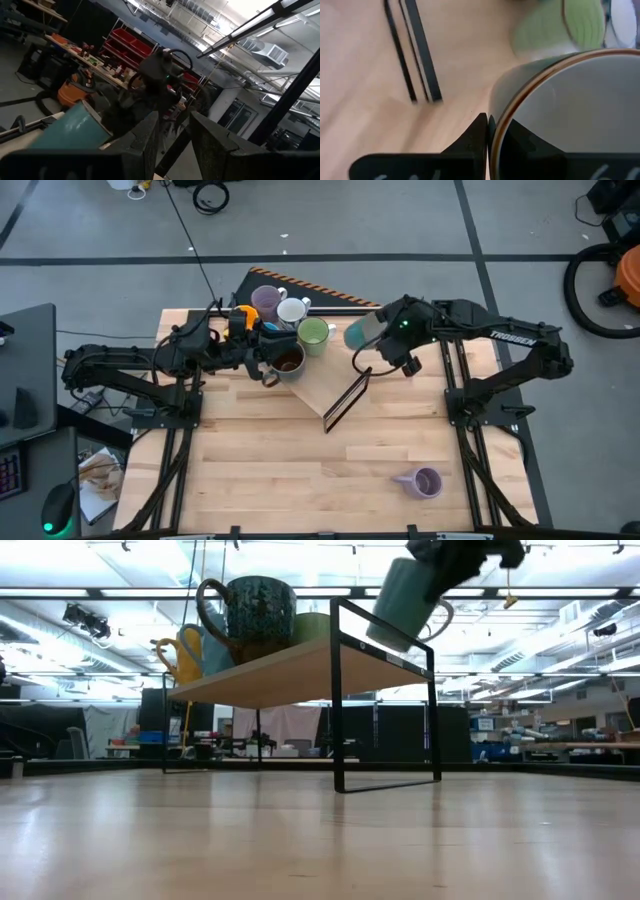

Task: Place coffee mugs
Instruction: Put the blue mug on the shelf

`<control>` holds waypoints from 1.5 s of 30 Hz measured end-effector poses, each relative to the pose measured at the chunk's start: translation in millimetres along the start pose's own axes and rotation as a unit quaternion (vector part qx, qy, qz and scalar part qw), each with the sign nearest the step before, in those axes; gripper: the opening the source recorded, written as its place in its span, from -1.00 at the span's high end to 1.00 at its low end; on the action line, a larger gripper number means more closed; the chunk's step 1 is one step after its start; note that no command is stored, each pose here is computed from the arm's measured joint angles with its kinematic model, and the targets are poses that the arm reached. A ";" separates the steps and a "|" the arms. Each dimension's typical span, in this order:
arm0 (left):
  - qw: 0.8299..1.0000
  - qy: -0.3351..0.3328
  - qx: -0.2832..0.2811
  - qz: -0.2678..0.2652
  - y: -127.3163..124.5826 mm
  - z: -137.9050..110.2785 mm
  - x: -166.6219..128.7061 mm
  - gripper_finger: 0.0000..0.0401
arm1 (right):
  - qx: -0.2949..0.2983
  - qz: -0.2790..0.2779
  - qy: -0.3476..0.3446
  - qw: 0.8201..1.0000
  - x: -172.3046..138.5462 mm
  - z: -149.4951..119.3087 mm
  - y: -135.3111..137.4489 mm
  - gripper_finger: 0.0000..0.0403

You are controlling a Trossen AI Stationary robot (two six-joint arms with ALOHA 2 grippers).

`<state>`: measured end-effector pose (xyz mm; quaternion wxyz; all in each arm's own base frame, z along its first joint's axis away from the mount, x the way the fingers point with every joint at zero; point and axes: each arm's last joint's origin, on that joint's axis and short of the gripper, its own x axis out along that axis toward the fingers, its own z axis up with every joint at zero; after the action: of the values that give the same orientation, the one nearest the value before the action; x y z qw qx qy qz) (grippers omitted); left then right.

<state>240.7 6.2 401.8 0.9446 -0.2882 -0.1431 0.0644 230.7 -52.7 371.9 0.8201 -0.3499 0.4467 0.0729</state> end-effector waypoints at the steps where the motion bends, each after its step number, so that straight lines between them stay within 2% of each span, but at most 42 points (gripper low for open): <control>1: 1.000 0.001 0.003 0.001 0.1 -0.2 0.0 0.42 | 0.003 0.008 -0.017 1.000 -0.2 2.8 0.5 0.80; 6: 1.000 0.001 0.006 0.001 0.4 -0.1 0.1 0.42 | -0.005 0.050 -0.039 0.998 8.2 16.1 9.9 0.80; 11: 1.000 0.001 0.006 0.001 0.4 -0.2 0.1 0.42 | -0.023 0.060 -0.046 0.997 13.3 26.7 16.7 0.80; 20: 1.000 0.004 0.004 0.003 0.8 -0.8 0.1 0.42 | -0.023 0.088 -0.021 0.996 29.6 29.4 19.1 0.80; 35: 1.000 0.009 -0.010 0.006 1.4 -1.8 0.1 0.42 | -0.024 0.100 -0.013 0.995 46.6 34.1 17.9 0.79; 45: 1.000 0.009 -0.010 0.007 1.4 -1.9 0.1 0.42 | -0.029 0.099 -0.015 0.995 46.9 34.3 17.7 0.68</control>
<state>241.3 6.4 399.6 0.9427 -0.2987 -0.1330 0.0665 274.1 -26.6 338.3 0.8052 -0.3262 0.4645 0.1721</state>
